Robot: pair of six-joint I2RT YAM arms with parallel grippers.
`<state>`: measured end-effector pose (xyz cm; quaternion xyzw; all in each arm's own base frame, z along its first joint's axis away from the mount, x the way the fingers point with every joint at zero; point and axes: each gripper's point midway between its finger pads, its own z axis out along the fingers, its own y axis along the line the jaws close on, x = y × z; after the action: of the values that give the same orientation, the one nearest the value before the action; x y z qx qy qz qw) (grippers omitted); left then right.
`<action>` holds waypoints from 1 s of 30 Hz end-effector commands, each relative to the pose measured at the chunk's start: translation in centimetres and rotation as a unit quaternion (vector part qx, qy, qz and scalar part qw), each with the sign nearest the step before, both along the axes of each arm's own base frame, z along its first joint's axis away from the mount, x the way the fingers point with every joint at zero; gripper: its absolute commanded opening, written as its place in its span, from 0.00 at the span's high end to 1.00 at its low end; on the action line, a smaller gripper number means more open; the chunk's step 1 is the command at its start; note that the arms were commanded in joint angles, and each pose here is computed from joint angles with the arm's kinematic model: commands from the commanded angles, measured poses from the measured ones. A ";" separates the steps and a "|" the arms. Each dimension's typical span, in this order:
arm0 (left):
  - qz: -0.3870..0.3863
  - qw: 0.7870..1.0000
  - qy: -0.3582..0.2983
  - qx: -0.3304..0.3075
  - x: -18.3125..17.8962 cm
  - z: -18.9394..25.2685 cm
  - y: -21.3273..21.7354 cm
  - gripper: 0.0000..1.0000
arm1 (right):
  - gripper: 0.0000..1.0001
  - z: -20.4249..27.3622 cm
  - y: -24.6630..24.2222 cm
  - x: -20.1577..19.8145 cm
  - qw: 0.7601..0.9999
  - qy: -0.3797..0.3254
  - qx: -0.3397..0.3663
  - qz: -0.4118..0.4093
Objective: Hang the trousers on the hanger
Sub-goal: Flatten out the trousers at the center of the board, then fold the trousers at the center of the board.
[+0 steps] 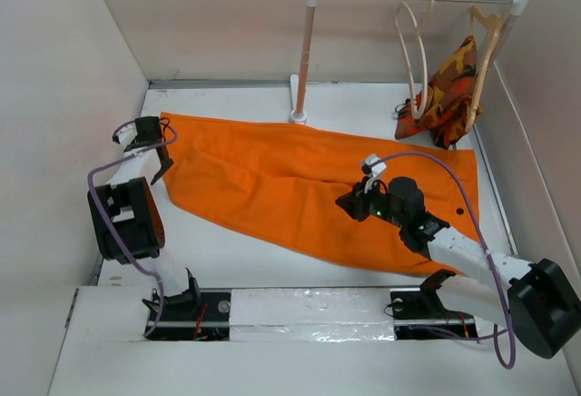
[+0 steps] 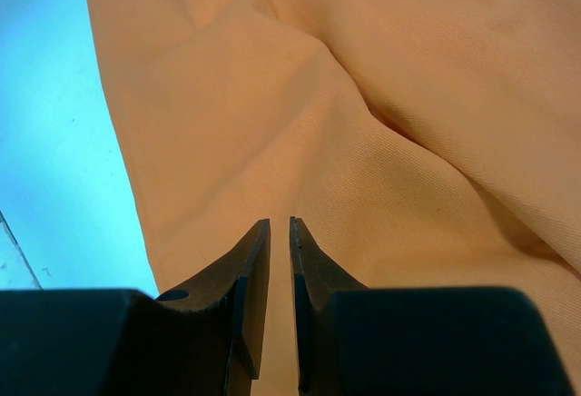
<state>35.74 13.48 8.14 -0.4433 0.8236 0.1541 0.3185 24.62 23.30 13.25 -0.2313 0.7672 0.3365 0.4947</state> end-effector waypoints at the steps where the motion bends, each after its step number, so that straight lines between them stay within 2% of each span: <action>1: -0.036 0.996 -0.016 -0.076 1.8 -1.7 -1.3 0.65 | 0.79 2.6 0.8 0.4 0.999 -0.036 0.014 0.012; 3: -0.049 0.993 -0.020 -0.103 2.4 -2.8 -2.0 0.60 | 0.80 2.7 0.8 0.5 0.999 -0.038 0.014 0.010; 11: -0.047 0.991 0.027 -0.124 2.0 -6.3 -1.9 0.61 | 0.79 2.3 0.8 0.7 0.999 -0.033 0.009 0.008; 14: -0.041 0.990 0.038 -0.127 1.7 -7.1 -2.0 0.68 | 0.79 2.3 0.9 0.7 0.999 -0.032 0.009 0.009; 15: -0.040 0.990 0.041 -0.129 1.6 -7.4 -2.0 0.78 | 0.79 2.3 0.9 0.7 0.999 -0.032 0.009 0.009; 17: -0.039 0.989 0.041 -0.135 1.6 -7.8 -2.2 0.89 | 0.80 2.3 0.8 0.8 0.999 -0.033 0.008 0.005; 18: -0.040 0.989 0.044 -0.139 1.6 -8.0 -2.3 1.00 | 0.79 2.5 0.7 0.8 0.999 -0.035 0.009 0.004; 20: -0.038 0.989 0.046 -0.135 1.6 -7.7 -2.1 1.00 | 0.80 2.5 0.6 0.8 0.999 -0.036 0.007 0.001; 25: -0.029 0.995 0.011 -0.092 1.8 -3.8 -0.8 1.00 | 0.79 2.5 0.9 0.5 0.999 -0.036 0.009 0.009; 29: -0.029 0.995 -0.061 -0.068 1.8 1.7 -0.7 1.00 | 0.79 2.5 0.7 0.5 0.999 -0.038 0.007 0.004; 30: -0.037 0.992 -0.105 -0.059 1.7 4.9 -0.9 1.00 | 0.79 2.7 0.6 0.6 0.999 -0.040 0.008 0.000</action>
<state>37.52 12.16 5.42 -0.4423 0.8469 0.0600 0.2890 24.43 23.43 13.05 -0.2360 0.7692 0.3330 0.4917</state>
